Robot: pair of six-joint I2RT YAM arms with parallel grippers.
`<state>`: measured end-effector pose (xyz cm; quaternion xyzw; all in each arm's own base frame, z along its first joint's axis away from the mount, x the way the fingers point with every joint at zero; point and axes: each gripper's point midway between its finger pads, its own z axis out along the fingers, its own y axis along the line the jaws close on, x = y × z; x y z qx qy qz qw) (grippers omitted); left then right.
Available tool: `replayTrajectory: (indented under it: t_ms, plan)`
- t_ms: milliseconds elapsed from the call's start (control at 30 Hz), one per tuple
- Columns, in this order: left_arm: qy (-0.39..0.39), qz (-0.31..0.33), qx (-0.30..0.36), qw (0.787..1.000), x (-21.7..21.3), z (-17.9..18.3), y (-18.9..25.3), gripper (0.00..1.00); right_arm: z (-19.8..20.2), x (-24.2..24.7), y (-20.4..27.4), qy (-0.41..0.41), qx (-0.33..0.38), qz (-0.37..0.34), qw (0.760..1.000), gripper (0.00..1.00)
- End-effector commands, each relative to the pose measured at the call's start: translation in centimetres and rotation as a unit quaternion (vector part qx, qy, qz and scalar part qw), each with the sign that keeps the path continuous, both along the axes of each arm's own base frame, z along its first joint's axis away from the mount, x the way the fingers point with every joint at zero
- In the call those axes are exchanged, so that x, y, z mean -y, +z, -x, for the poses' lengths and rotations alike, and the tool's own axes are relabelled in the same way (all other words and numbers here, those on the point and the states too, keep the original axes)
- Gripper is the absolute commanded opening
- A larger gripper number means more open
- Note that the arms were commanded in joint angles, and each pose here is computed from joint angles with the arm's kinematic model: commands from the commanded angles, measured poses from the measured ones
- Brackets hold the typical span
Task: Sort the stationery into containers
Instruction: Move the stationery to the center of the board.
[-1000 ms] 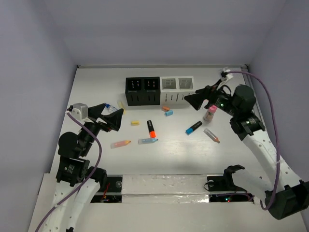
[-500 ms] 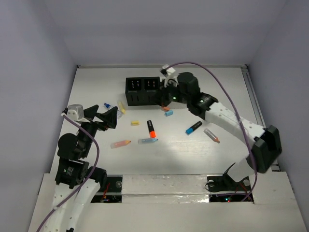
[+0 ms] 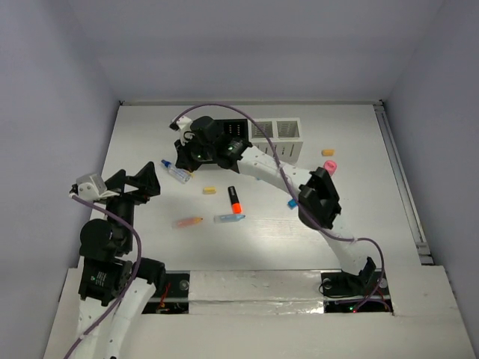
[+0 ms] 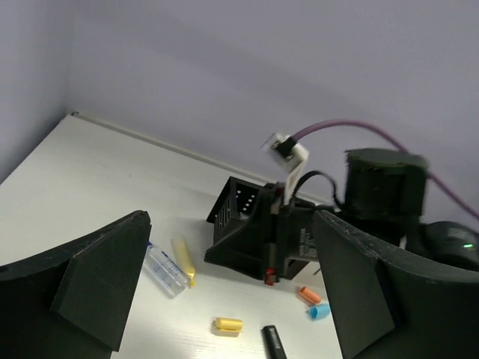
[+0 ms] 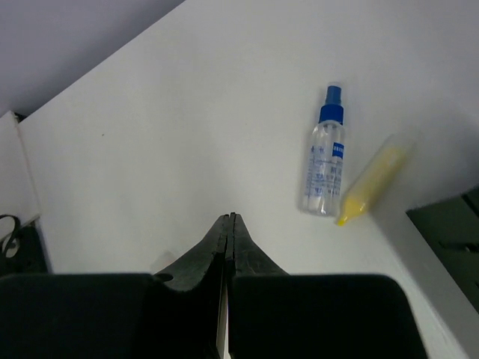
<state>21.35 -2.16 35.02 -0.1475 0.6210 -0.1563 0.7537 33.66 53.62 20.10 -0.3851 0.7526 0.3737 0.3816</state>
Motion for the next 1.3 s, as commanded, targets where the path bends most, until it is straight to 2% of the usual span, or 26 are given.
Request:
replayTrajectory:
  t_ms: [0,67,100,133,200,233,333,433,700,933,1267]
  plan:
    - [0.055,0.031,0.052,0.997,-2.6,2.0,3.3,0.86,-1.8,-1.4,0.0,0.006,0.019,-0.003,1.0,0.03]
    - [0.067,0.036,0.072,0.994,-3.2,2.7,4.1,0.83,-2.2,-2.8,-0.1,0.006,0.029,-0.017,0.999,0.07]
    - [0.066,0.038,0.078,0.994,-3.3,3.1,4.2,0.83,-2.4,-3.9,1.6,0.006,0.048,-0.034,0.998,0.1]
    - [0.065,0.038,0.078,0.994,-3.2,3.1,4.2,0.83,-2.9,-4.5,-0.8,-0.003,0.052,-0.014,0.999,0.2]
    - [0.062,0.035,0.075,0.995,-3.1,2.9,4.0,0.83,-4.1,-5.0,-1.4,-0.015,0.07,-0.009,0.997,0.3]
    - [0.057,0.033,0.074,0.995,-2.9,2.8,3.9,0.83,-4.5,-5.7,-2.2,-0.021,0.088,-0.007,0.996,0.39]
    - [0.047,0.033,0.078,0.995,-2.5,2.9,4.1,0.83,-5.5,-6.1,-3.6,-0.046,0.109,0.003,0.993,0.53]
    - [0.039,0.031,0.079,0.996,-2.2,2.9,4.1,0.83,-6.0,-6.1,-6.0,-0.056,0.124,0.027,0.99,0.6]
    - [0.022,0.028,0.081,0.996,-1.6,2.7,4.2,0.83,-6.3,-6.4,-8.7,-0.068,0.147,0.056,0.985,0.64]
    - [0.011,0.025,0.085,0.996,-1.2,2.8,4.3,0.83,-6.4,-5.4,-12.1,-0.079,0.133,0.094,0.984,0.66]
    - [0.001,0.023,0.088,0.996,-0.9,2.9,4.4,0.83,-5.0,-6.1,-13.9,-0.064,0.141,0.11,0.982,0.67]
